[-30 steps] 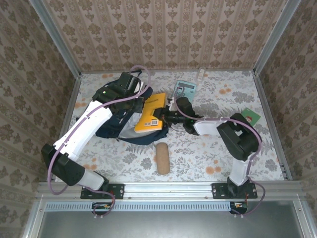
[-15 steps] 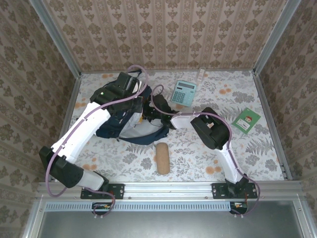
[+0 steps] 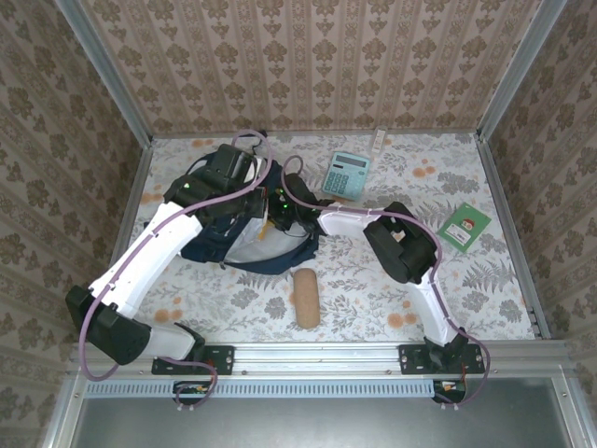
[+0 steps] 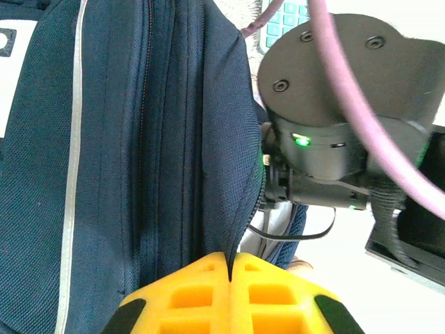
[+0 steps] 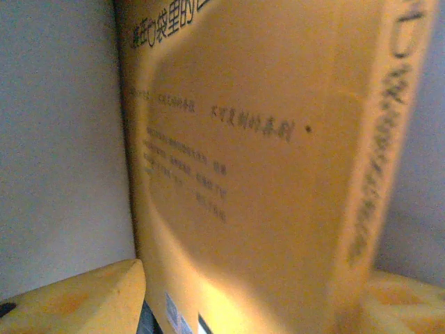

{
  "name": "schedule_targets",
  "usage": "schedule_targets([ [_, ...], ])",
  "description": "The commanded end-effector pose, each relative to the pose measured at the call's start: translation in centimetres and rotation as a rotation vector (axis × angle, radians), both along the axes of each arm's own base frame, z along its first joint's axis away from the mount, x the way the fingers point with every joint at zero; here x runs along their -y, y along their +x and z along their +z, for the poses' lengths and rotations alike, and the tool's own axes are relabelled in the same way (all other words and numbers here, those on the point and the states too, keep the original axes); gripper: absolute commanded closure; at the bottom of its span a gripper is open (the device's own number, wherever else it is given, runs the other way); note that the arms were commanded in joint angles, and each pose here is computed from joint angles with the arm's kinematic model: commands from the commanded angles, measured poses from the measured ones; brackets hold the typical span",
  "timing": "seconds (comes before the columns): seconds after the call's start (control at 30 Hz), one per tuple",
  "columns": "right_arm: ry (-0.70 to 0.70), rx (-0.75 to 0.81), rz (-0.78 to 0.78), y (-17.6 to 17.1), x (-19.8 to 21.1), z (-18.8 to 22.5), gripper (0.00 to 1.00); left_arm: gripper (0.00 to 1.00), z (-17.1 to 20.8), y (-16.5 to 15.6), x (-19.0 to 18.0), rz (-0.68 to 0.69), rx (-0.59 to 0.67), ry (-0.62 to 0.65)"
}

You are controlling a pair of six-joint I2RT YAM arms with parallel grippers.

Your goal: Pack the student bag

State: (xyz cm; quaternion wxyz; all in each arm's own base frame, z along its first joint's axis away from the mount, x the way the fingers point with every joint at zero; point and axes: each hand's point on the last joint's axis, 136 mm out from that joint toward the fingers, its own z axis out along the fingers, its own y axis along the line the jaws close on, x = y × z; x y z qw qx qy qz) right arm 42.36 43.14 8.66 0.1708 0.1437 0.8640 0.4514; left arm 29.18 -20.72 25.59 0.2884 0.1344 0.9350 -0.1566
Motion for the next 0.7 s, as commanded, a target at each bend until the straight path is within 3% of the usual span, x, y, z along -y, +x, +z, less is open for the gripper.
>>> schedule_targets([
  [0.0, -0.106, 0.042, 0.026, -1.1, 1.9, 2.2, 0.34, 1.0, 2.7, -0.1, 0.4, 0.0, 0.068, -0.095],
  [0.37, -0.253, -0.008, 0.126, -3.2, 0.6, -1.5, 0.36, 1.0, 2.9, -0.4, 0.6, -0.002, 0.062, -0.122],
  [0.67, -0.182, -0.006, 0.168, -2.5, -3.4, -1.6, 0.4, 1.0, 3.3, -1.2, 2.6, -0.095, 0.054, -0.174],
])
